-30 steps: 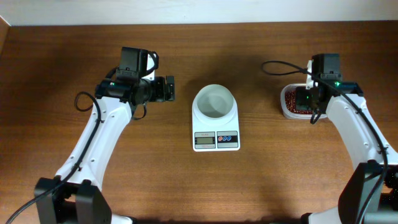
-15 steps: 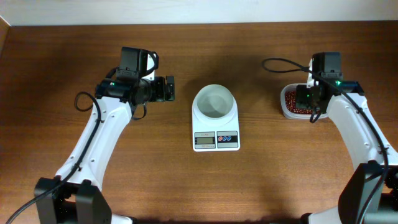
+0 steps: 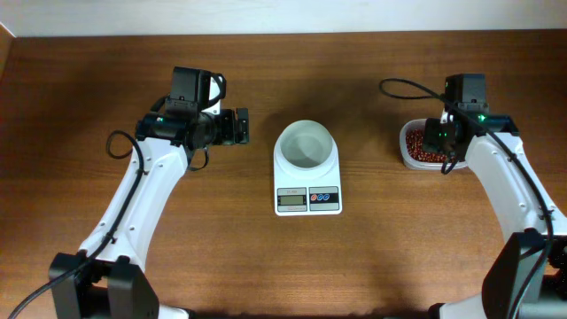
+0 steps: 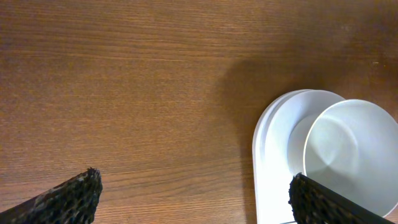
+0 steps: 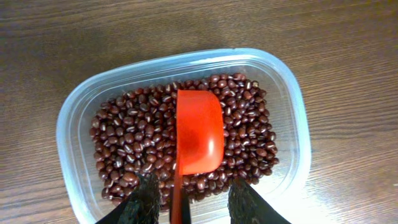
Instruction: Scoop item into bowl and weigh 50g on scale
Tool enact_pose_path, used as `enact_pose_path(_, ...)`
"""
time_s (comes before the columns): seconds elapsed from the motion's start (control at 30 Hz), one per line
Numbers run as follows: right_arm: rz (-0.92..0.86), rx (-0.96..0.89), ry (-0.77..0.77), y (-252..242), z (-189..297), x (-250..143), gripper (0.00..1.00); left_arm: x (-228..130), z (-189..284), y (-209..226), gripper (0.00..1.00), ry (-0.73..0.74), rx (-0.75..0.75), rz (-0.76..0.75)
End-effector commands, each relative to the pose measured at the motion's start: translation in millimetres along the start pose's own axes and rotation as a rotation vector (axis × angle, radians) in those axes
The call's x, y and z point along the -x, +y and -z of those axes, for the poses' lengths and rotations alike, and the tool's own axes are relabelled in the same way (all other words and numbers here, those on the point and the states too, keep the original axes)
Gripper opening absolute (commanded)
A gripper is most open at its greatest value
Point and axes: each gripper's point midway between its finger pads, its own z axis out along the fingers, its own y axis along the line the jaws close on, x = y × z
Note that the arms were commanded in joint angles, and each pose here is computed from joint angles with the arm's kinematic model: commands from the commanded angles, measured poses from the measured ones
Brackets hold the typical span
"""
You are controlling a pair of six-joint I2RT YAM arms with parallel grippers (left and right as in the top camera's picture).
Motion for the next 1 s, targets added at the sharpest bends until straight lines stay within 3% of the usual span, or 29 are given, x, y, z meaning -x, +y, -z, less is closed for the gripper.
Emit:
enact_pose_path(0.0, 0.0, 0.019, -0.018, 4, 2, 10, 0.22, 7, 8, -3, 0.99, -0.028, -0.009, -0.015)
enact_pose_path(0.03, 0.0, 0.019, -0.018, 4, 2, 10, 0.19, 7, 8, -3, 0.99, -0.027, -0.009, -0.015)
enact_pose_path(0.23, 0.015, 0.019, -0.045, 4, 2, 16, 0.17, 7, 8, -3, 0.99, -0.027, -0.009, -0.015)
enact_pose_path(0.33, 0.017, 0.019, -0.036, 5, 2, 14, 0.04, 7, 8, -3, 0.99, -0.027, -0.009, -0.015)
enact_pose_path(0.53, -0.003, 0.026, -0.037, -3, 11, 22, 0.04, 7, 9, -3, 0.99, -0.028, -0.009, -0.016)
enact_pose_path(0.6, -0.015, 0.065, -0.009, -4, 26, 25, 0.04, 14, 15, -4, 0.91, -0.039, -0.011, -0.016)
enact_pose_path(0.67, -0.019, 0.092, 0.01, -2, 35, 26, 0.04, 24, 32, -8, 0.9, -0.043, -0.011, -0.017)
enact_pose_path(0.8, 0.008, 0.102, 0.017, -3, 49, 30, 0.04, 32, 62, -11, 0.91, -0.02, -0.007, -0.046)
enact_pose_path(0.97, 0.011, 0.101, 0.036, -9, 95, 40, 0.04, 24, 61, -30, 0.95, -0.005, 0.028, -0.161)
